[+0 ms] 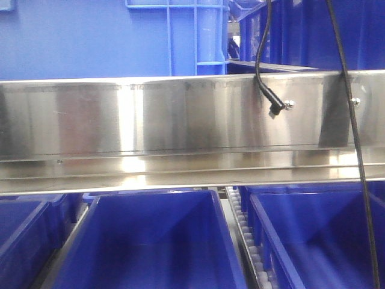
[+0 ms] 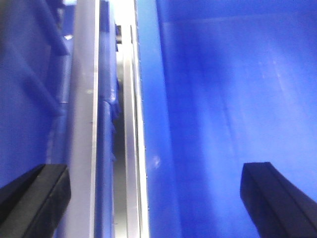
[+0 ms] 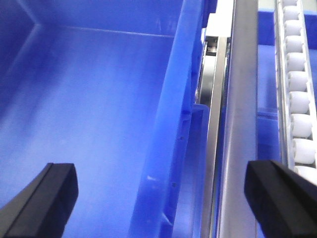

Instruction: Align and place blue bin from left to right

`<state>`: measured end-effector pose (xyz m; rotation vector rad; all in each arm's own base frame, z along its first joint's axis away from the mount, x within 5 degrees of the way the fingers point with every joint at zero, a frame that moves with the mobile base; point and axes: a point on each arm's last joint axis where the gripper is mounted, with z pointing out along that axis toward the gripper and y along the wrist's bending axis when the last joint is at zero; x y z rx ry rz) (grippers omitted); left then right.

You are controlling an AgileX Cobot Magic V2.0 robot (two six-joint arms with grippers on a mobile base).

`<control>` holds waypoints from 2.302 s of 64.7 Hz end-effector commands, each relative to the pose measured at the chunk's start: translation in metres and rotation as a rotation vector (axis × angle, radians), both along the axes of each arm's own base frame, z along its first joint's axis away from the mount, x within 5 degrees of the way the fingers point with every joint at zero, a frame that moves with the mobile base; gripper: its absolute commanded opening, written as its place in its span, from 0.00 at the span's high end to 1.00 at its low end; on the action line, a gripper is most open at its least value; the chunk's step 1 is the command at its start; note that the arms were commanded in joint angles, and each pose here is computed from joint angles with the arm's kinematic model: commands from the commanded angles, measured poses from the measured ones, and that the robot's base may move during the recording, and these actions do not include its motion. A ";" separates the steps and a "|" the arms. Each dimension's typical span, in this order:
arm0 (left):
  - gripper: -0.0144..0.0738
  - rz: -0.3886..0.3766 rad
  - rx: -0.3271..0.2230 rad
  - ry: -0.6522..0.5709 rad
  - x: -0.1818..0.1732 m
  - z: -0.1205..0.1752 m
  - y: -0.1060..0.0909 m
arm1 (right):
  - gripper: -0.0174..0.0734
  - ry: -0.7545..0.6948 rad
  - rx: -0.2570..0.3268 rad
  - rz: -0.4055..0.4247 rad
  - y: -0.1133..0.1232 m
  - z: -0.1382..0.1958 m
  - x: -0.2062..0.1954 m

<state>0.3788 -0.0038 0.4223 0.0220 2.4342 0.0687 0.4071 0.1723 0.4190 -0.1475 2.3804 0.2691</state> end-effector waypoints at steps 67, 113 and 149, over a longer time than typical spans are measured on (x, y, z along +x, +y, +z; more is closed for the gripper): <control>0.16 -0.011 -0.009 -0.009 0.011 -0.007 -0.001 | 0.18 -0.011 -0.053 0.008 0.007 -0.014 0.010; 0.16 -0.012 -0.011 0.013 0.017 -0.016 -0.001 | 0.61 -0.002 -0.057 0.009 0.010 -0.023 0.017; 0.85 -0.009 -0.022 0.067 0.022 -0.033 -0.002 | 0.89 0.013 -0.063 0.008 0.010 -0.024 0.016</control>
